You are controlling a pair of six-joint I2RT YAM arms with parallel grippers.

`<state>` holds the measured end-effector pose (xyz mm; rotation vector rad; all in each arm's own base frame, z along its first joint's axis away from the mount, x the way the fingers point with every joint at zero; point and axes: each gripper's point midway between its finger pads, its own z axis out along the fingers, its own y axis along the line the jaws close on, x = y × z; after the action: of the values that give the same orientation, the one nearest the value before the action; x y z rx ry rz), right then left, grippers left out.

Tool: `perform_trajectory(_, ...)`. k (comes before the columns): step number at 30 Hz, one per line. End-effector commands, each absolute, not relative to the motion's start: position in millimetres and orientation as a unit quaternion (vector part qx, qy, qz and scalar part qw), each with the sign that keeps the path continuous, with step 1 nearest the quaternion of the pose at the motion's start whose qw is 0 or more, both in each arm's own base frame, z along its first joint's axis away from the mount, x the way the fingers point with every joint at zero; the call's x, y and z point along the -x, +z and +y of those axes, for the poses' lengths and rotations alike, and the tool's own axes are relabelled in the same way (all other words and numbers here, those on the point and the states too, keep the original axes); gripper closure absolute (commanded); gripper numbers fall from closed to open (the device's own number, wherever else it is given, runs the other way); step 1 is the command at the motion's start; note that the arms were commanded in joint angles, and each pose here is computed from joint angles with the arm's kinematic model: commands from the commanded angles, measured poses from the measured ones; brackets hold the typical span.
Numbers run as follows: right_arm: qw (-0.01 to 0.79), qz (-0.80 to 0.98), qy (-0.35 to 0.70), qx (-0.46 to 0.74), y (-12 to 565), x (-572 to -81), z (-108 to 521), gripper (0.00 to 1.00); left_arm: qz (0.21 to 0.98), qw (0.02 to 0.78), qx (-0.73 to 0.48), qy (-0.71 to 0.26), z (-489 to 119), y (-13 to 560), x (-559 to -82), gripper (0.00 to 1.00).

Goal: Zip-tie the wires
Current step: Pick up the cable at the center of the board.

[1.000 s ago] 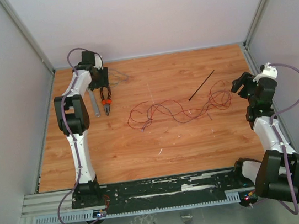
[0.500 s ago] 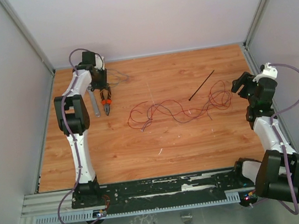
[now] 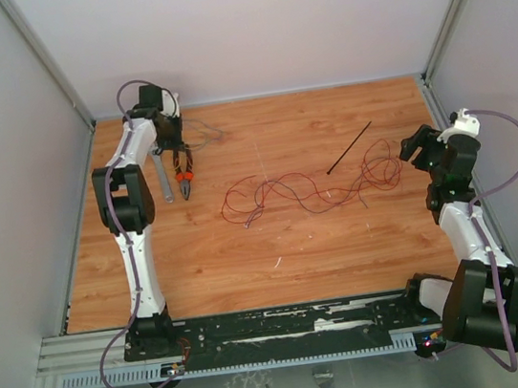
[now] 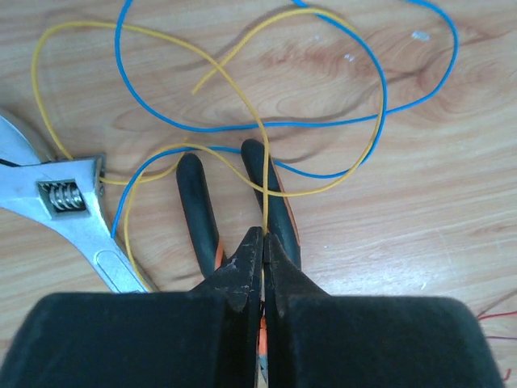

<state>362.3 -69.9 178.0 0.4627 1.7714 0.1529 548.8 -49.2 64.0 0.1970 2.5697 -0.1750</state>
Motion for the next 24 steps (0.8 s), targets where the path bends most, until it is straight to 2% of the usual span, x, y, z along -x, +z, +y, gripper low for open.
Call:
perform_trajectory(1, 0.625, 0.755, 0.093, -0.173, 200, -367, -61, 0.29, 0.937, 0.331, -0.058, -0.094, -46, 117, -564, 1.00)
perform_trajectory(7, 0.625, 0.752, 0.179, -0.107, 224, -375, -26, 0.16, 0.895, 0.425, -0.039, -0.126, -46, 196, -569, 1.00)
perform_trajectory(14, 0.624, 0.732, 0.273, -0.024, 250, -375, 25, 0.16, 0.817, 0.527, -0.035, -0.233, -65, 298, -553, 1.00)
perform_trajectory(24, 0.626, 0.694, 0.347, 0.080, 273, -370, 96, 0.17, 0.751, 0.573, -0.070, -0.322, -95, 372, -517, 1.00)
